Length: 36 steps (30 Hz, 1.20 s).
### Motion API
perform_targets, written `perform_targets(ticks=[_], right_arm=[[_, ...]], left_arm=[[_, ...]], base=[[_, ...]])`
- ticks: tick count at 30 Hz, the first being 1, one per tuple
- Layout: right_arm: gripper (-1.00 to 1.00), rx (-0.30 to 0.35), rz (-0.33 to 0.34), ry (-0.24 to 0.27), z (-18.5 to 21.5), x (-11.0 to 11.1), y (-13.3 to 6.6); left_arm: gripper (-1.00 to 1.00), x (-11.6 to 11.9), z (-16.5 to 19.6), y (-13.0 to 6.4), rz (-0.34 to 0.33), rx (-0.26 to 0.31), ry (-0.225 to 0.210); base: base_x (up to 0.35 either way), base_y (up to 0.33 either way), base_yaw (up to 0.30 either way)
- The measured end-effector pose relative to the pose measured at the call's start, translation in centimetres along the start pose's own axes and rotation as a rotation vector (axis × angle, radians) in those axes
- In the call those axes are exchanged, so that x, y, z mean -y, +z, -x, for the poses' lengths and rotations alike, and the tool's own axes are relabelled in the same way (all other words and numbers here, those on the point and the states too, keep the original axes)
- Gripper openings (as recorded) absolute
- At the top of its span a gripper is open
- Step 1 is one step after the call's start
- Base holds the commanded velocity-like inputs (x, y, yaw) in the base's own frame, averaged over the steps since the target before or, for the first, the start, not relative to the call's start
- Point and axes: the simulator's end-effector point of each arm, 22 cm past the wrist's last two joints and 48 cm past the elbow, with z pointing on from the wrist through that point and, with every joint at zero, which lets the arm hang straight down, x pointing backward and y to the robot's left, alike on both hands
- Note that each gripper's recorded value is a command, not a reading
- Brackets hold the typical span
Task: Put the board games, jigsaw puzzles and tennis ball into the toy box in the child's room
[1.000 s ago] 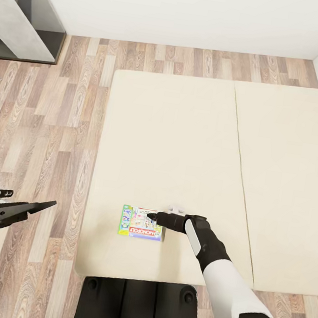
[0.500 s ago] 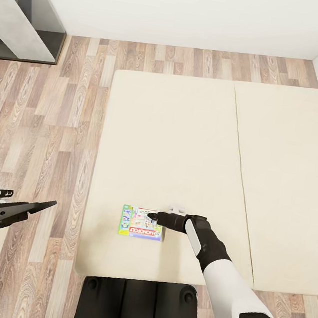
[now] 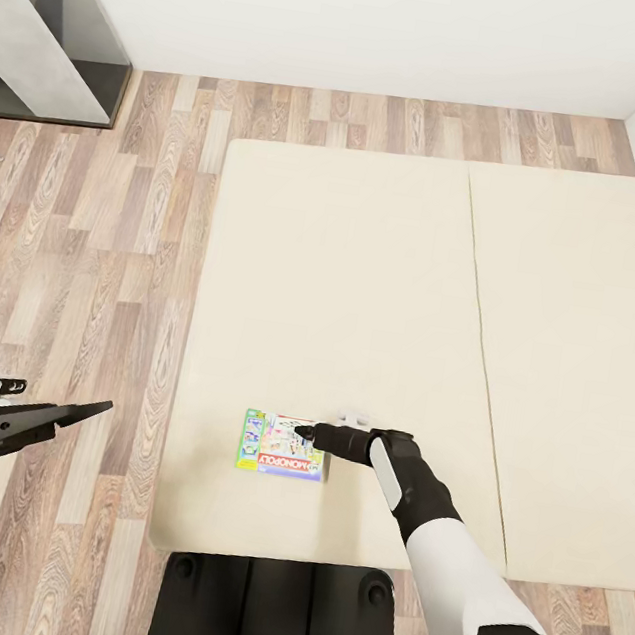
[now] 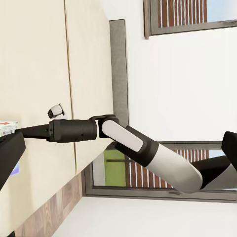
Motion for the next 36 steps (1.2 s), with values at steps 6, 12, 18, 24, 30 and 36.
perform_targets(ticks=[6,12,18,24,30,36], right_arm=[[1.00,0.000,0.001,0.000,0.00,-0.03,0.01],[1.00,0.000,0.001,0.000,-0.02,-0.05,0.02],[1.00,-0.002,0.001,0.000,-0.04,-0.06,0.02],[1.00,-0.002,0.002,0.000,-0.05,-0.12,0.05],[1.00,-0.002,0.002,0.000,-0.05,-0.15,0.05],[1.00,-0.002,0.002,0.000,-0.06,-0.14,0.05]], left_arm=[[1.00,-0.01,0.00,0.00,0.000,0.000,0.000],[1.00,0.00,0.00,0.00,0.000,0.000,0.000],[1.00,0.00,0.00,0.00,0.000,0.000,0.000],[1.00,-0.01,0.00,0.00,0.000,0.000,0.000],[1.00,0.00,0.05,-0.04,0.001,0.001,0.001],[1.00,0.00,0.11,-0.12,0.002,0.004,0.002]], base=[[0.000,0.000,0.000],[0.000,0.000,0.000],[0.000,0.000,0.000],[-0.025,0.000,0.000],[-0.020,0.000,0.000],[-0.004,0.000,0.000]])
